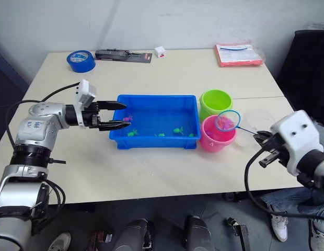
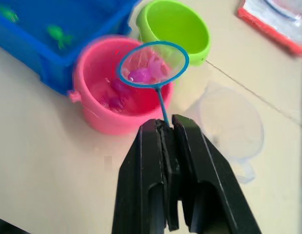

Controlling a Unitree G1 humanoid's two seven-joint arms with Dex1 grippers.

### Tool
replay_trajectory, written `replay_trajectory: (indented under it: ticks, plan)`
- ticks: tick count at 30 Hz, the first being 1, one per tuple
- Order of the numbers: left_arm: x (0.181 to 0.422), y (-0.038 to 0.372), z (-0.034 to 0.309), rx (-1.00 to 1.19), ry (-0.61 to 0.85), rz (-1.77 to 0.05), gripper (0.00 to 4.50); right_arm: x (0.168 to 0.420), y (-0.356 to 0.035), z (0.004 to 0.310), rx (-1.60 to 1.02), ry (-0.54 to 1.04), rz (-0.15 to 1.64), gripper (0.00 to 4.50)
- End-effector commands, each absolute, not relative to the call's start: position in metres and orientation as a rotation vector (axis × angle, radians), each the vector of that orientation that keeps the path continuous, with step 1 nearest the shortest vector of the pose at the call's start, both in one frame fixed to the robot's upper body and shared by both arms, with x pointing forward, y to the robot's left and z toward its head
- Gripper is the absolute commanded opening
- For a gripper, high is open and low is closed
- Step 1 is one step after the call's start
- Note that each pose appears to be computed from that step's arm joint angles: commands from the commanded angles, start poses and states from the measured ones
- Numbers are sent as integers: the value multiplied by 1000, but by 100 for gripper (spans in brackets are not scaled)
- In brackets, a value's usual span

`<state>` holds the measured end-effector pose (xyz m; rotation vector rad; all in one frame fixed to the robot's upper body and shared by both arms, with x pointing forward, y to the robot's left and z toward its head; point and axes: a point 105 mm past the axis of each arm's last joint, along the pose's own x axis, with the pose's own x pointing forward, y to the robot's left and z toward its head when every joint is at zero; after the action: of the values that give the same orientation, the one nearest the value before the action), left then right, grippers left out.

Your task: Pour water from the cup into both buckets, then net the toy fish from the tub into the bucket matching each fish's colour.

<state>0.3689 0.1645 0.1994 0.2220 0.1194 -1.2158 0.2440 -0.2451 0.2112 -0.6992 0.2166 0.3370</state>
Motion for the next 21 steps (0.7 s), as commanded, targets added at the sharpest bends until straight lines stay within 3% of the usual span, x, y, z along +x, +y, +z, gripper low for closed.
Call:
replay_trajectory:
  ticks: [1,12,21]
  plan:
    - [371,163,207,249,93,-1229,448,246,-236,219,-958,109,312,78]
    - [370,167,205,242,101,-1227,448,240,-229,204,-1409,40,370,78]
    - [372,167,204,236,102,-1225,448,236,-232,202,-1621,-25,388,78]
